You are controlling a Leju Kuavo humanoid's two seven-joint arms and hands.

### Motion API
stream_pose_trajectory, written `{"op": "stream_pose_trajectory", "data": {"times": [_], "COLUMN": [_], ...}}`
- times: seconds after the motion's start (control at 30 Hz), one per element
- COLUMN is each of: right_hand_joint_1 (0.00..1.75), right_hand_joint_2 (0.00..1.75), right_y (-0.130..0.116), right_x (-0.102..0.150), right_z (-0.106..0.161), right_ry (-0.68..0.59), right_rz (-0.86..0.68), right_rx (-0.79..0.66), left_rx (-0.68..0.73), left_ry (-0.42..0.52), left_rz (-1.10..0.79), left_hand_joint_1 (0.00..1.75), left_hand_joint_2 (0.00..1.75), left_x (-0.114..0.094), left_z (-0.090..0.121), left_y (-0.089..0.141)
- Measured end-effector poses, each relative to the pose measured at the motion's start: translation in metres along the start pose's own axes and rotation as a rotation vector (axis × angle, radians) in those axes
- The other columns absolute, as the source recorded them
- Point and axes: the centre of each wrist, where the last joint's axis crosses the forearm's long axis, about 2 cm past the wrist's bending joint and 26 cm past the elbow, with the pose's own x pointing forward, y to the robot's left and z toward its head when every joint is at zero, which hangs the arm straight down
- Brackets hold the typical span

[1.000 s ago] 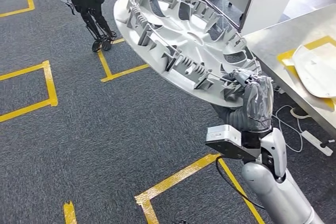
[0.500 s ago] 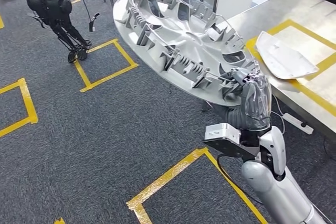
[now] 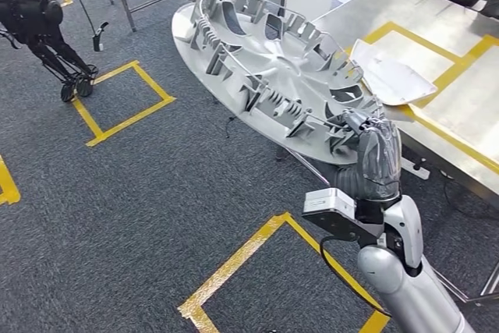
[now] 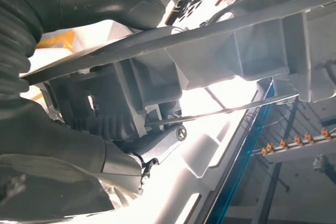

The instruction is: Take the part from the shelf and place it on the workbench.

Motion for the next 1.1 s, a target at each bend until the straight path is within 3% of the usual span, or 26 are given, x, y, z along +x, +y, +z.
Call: {"op": "stream_pose_trajectory", "data": {"times": [0.37, 1.1], "right_hand_joint_1": [1.75, 1.75], "right_hand_joint_2": [1.75, 1.75], "right_y": [-0.020, -0.022], "right_x": [-0.018, -0.020], "right_z": [0.014, 0.018], "right_ry": [0.060, 0.070], "right_rz": [0.025, 0.039], "right_rx": [-0.096, -0.089], "left_rx": [0.006, 0.004], "left_ry": [-0.019, -0.024], "left_rz": [-0.003, -0.014], "left_hand_joint_1": [0.00, 0.00], "left_hand_joint_2": [1.75, 1.75], "left_x": [-0.002, -0.003], "left_z": [0.001, 0.001], "left_y": [-0.004, -0.007]}}
